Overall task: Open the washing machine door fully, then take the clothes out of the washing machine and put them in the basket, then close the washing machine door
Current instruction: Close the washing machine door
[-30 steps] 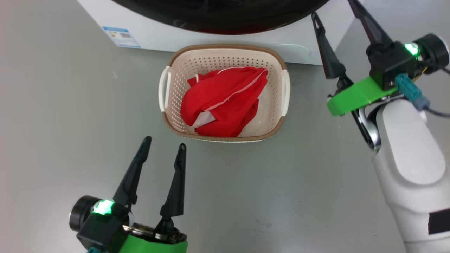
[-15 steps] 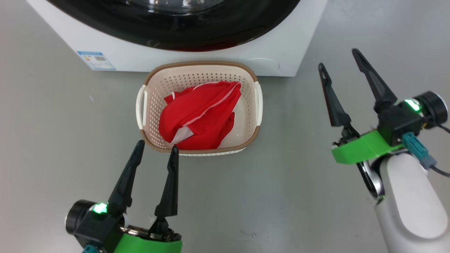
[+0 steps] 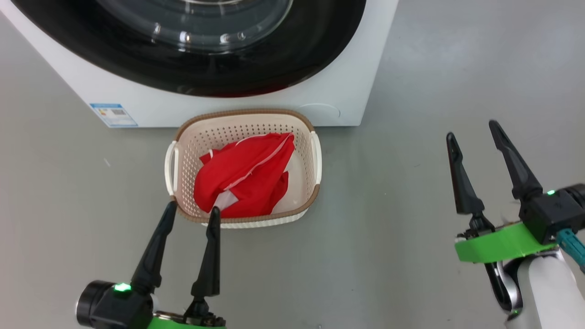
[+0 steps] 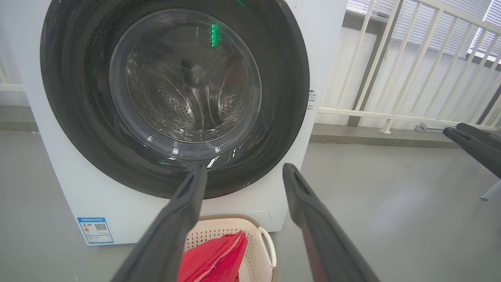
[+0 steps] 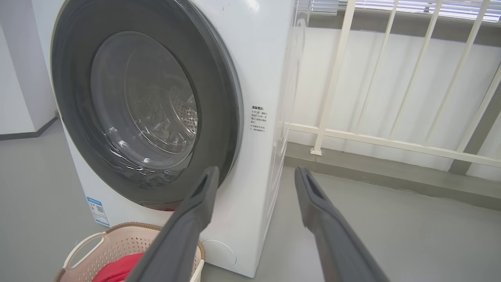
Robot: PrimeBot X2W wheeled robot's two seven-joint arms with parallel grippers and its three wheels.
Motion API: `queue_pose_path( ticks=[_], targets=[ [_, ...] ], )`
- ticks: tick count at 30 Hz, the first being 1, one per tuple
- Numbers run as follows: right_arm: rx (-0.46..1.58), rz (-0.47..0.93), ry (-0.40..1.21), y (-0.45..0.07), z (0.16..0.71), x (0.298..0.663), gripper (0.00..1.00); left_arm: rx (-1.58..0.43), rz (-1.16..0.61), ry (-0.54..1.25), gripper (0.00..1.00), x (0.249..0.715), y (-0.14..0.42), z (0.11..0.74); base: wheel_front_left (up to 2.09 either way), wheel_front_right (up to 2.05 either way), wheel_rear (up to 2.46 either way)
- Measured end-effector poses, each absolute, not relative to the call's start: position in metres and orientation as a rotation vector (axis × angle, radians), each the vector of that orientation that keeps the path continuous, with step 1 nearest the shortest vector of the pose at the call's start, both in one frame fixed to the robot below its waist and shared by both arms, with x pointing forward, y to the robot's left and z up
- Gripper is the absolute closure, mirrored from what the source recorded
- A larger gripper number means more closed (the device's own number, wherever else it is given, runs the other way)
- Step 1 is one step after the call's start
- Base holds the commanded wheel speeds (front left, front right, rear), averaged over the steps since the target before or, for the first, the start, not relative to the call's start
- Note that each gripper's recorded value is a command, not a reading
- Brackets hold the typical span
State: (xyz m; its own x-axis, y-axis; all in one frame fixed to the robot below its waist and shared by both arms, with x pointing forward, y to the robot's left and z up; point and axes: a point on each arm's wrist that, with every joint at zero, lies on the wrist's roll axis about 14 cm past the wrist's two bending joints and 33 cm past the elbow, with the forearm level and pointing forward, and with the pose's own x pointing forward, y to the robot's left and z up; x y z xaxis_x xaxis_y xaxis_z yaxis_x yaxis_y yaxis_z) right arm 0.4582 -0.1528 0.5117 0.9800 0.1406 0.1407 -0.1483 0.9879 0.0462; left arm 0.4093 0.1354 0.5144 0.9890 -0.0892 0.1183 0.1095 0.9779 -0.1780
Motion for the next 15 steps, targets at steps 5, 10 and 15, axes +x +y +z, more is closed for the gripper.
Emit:
queue_pose_path(
  ticks=[5, 10, 15],
  targets=[
    [0.051, 0.118, -0.132, -0.163, 0.513, 0.439, 0.0, -0.17, -0.094, -0.126, 0.0, 0.403, 0.137, 0.521, 0.0, 0.0, 0.0],
    [0.048, 0.106, -0.124, -0.167, 0.513, 0.422, 0.0, -0.164, -0.084, -0.145, 0.0, 0.397, 0.141, 0.528, 0.0, 0.0, 0.0],
    [0.047, 0.102, -0.112, -0.169, 0.511, 0.405, 0.0, -0.158, -0.072, -0.141, 0.0, 0.386, 0.145, 0.528, 0.0, 0.0, 0.0]
  ],
)
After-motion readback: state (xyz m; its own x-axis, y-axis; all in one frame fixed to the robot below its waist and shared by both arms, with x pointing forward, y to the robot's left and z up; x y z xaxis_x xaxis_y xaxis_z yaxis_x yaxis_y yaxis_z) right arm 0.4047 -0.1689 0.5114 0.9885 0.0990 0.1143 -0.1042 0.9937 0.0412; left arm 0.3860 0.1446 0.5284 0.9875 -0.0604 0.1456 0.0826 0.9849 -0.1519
